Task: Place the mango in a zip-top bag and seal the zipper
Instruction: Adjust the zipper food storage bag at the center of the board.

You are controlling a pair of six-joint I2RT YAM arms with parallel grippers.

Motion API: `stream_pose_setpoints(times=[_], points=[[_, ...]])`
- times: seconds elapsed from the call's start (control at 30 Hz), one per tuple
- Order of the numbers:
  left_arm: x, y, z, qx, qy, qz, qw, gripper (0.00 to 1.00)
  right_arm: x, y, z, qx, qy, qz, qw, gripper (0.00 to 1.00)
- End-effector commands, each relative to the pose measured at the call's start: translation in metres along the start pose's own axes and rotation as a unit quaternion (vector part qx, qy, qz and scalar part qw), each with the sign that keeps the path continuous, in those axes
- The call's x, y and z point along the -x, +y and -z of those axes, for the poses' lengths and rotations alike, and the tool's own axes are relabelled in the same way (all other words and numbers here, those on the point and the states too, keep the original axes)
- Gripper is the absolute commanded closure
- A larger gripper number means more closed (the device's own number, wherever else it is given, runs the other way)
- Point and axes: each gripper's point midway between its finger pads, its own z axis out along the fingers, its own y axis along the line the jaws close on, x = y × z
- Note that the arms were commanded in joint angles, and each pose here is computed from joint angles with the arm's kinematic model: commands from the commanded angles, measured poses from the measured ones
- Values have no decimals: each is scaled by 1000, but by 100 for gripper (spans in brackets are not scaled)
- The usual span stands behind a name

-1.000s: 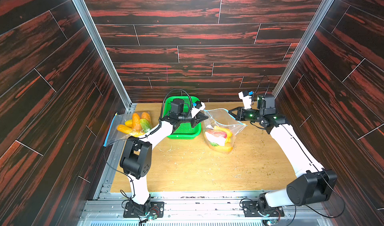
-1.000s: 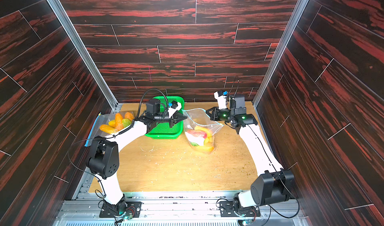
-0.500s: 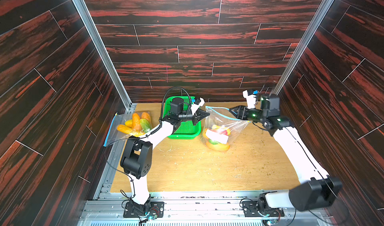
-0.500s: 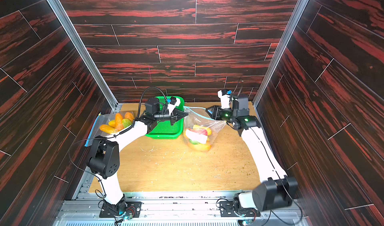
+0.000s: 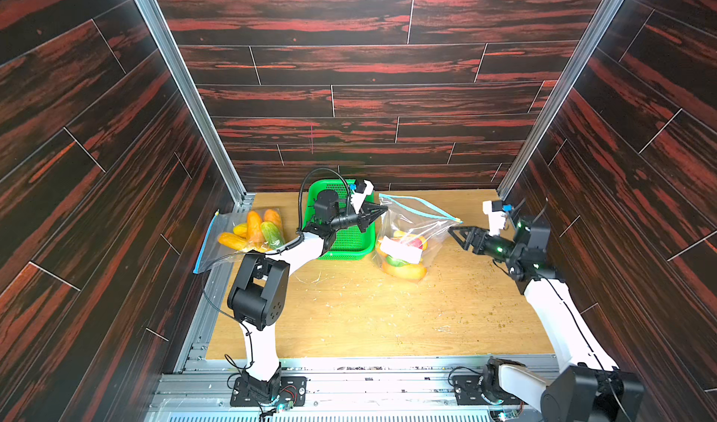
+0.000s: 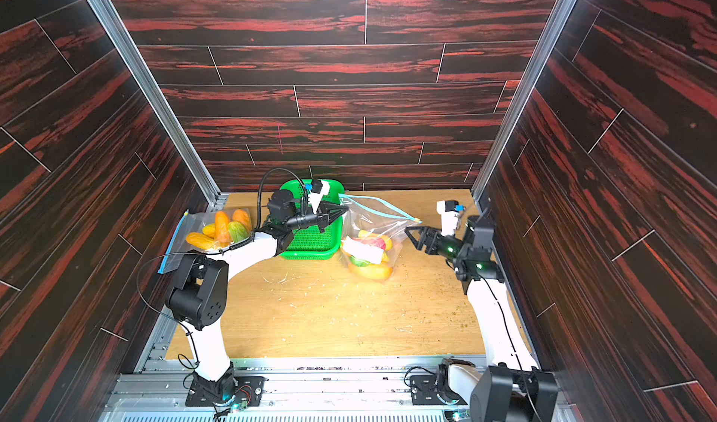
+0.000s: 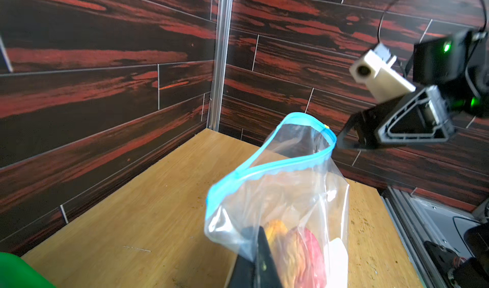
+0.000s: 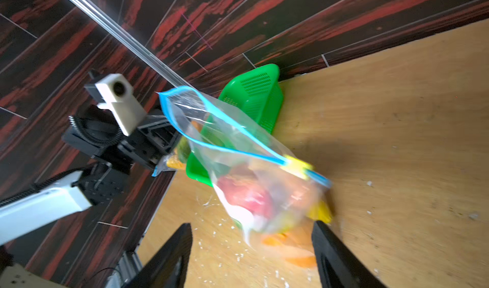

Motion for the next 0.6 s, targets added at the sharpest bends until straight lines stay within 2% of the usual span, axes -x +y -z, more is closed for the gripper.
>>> stream_pose_setpoints(times=[0.0,0.2,0.57], points=[[20,0,4,0,-36,-13,999,100,10,14,8,46,-40,50,997,26],[20,-4,6,-12,-40,-10,999,100,4,-6,-5,49,-57,66,995,27],[28,-8,6,-24,-61,1,998,100,27,-13,-24,99,-86,92,987,38]])
